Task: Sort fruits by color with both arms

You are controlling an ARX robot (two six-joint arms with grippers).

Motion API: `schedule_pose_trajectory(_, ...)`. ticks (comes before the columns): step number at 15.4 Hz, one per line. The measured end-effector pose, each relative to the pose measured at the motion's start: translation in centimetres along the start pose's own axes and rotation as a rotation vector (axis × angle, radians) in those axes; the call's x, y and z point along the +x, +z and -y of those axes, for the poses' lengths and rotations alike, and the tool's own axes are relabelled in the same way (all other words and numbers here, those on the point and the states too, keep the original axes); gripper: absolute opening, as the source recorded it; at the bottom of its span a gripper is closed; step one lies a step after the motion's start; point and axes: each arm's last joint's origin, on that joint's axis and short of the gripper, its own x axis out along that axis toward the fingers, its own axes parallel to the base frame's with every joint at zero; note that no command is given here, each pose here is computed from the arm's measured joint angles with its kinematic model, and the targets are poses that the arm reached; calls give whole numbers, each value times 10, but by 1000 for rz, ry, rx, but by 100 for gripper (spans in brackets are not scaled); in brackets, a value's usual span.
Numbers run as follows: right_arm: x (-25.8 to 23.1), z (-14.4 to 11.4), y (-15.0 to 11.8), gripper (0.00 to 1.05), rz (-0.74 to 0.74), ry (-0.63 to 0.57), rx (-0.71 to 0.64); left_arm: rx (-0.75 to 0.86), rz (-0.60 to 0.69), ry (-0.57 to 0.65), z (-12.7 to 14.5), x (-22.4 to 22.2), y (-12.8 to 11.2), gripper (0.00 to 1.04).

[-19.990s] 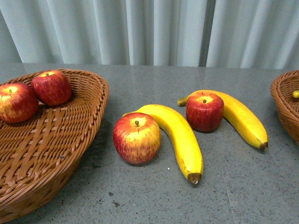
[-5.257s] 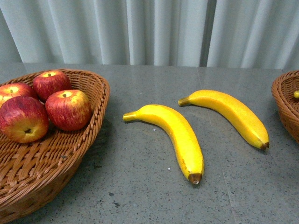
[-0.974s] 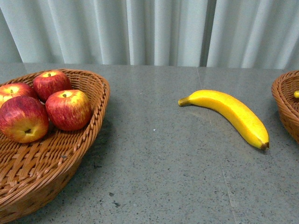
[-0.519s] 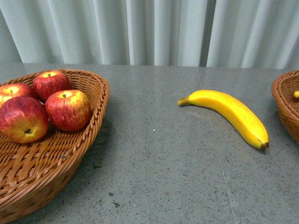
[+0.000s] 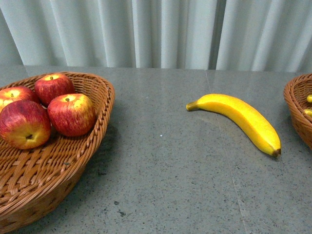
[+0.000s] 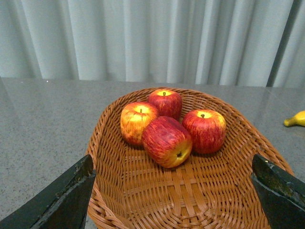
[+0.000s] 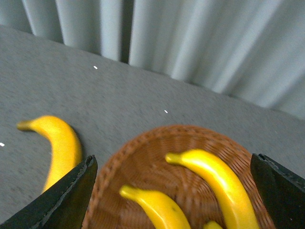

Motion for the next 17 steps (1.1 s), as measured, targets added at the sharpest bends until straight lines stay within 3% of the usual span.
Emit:
schedule_pose_trajectory(3, 29, -52, 47, 98, 60, 125, -33, 0, 0, 0, 0, 0, 0, 98)
schedule_pose_trajectory(8, 92, -127, 67, 98, -28, 277, -98, 0, 0, 0, 0, 0, 0, 98)
schedule_pose_trajectory(11, 128, -147, 57, 98, -113, 320, -114, 0, 0, 0, 0, 0, 0, 98)
schedule_pose_trajectory(13, 159, -148, 25, 98, -259, 327, -228, 0, 0, 0, 0, 0, 0, 98)
schedule_pose_trajectory(17, 176, -147, 5, 98, -363, 323, -307, 0, 0, 0, 0, 0, 0, 98)
